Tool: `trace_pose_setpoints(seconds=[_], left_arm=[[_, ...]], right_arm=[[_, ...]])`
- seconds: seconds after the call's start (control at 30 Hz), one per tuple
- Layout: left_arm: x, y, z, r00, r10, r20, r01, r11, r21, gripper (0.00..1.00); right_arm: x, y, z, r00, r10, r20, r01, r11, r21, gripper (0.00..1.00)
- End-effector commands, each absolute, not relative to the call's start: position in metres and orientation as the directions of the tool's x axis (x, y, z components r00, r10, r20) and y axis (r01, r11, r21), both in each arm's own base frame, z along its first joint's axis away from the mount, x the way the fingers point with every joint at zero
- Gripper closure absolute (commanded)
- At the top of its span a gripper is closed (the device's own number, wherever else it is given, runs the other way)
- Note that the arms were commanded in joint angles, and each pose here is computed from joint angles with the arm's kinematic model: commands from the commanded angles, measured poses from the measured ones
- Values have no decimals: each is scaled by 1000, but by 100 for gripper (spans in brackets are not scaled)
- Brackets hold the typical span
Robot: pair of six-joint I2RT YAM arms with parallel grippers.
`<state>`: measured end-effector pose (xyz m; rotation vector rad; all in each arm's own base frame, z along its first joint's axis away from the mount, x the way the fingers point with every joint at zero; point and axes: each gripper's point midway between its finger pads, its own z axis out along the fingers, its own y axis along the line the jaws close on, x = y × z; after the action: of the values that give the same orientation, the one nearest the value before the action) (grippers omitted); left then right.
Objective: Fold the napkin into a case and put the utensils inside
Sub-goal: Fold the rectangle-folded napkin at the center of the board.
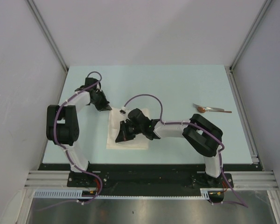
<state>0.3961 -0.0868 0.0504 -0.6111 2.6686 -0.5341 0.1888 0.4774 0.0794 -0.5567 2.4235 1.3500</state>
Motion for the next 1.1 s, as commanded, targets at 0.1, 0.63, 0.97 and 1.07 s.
trace_pose_setpoints(seconds=[0.1,0.63,0.97,1.07], left_arm=[[400,-82,60,-838,-457,-297,-322,855,-407,98],[397,-68,66,-811,-483,-329,-355,854,-380,70],[363,-52,167,-689,-431,-582,-278,899,-337,50],[341,-74,161,-720,-410,-560,-191,893,-408,53]], right_arm=[[177,491,106,-861,-182,-476,-507,398,765,100],[166,507,68,-869,-277,-409,-491,395,776,84],[169,511,87,-861,-285,-422,-500,318,805,58],[185,483,103,-871,-227,-437,-492,390,778,52]])
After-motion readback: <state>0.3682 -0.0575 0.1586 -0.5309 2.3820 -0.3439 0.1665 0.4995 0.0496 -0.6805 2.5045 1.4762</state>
